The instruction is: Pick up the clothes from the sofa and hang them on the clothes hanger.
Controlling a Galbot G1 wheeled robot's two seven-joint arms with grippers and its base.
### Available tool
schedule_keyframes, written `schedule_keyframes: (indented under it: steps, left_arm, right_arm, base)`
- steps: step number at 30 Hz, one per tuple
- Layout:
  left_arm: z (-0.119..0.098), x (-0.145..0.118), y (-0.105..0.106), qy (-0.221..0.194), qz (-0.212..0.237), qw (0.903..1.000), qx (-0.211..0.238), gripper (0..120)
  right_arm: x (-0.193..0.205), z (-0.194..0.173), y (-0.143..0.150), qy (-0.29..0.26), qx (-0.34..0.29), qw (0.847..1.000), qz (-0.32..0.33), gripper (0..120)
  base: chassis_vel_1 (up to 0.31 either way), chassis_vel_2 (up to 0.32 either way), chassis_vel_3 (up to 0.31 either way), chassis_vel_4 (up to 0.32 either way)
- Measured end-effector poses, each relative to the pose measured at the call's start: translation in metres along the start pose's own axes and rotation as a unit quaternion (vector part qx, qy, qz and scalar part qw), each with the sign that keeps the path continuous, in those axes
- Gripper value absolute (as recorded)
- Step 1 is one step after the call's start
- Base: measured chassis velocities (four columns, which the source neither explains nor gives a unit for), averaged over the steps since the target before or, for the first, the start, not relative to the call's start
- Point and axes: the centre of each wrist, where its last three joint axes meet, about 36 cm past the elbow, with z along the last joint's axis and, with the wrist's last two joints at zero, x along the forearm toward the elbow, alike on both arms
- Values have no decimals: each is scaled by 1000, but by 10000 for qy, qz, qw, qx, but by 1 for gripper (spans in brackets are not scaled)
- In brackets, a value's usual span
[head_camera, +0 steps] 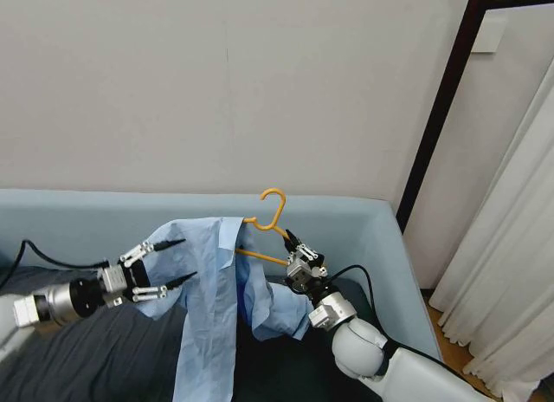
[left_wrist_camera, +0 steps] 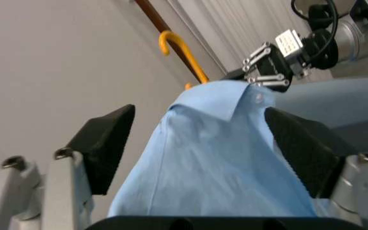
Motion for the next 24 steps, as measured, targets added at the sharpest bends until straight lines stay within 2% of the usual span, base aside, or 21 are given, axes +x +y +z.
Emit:
schedule_keyframes:
  steps: [2, 3, 7, 11, 14, 17, 21, 24]
  left_arm:
    - [-2, 10, 18, 267, 194, 9993, 180, 95]
    - [-2, 10, 18, 267, 194, 9993, 180, 95]
    - [2, 26, 33, 561, 299, 9954, 714, 100]
    - [9, 31, 30, 619, 300, 9914, 1113, 100]
    - [21, 30, 16, 661, 424, 9852, 1526, 100]
    - [25, 29, 12, 687, 472, 9831, 1631, 100]
    - [36, 29, 1, 787, 693, 9773, 1841, 93]
    - [40, 31, -1, 829, 745, 9759, 1874, 78]
  right_arm:
    - [3, 2, 3, -121, 150, 9998, 2, 5]
    - [3, 2, 3, -121, 150, 9998, 2, 5]
    - [0, -2, 12, -398, 324, 9987, -49, 5]
    - [-5, -8, 23, -668, 412, 9968, -152, 5]
    - [-10, -14, 31, -939, 513, 9940, -226, 5]
    - [-10, -16, 33, -990, 535, 9933, -243, 5]
    - [-7, -19, 35, -1090, 574, 9920, -261, 5]
    - [-4, -17, 36, -1138, 608, 9912, -282, 5]
  base:
    - [0, 0, 0, 0]
    - [0, 0, 0, 0]
    - [0, 0, 0, 0]
    - [0, 0, 0, 0]
    - [0, 0, 0, 0]
    - [0, 0, 0, 0]
    - [0, 0, 0, 0]
    - [0, 0, 0, 0]
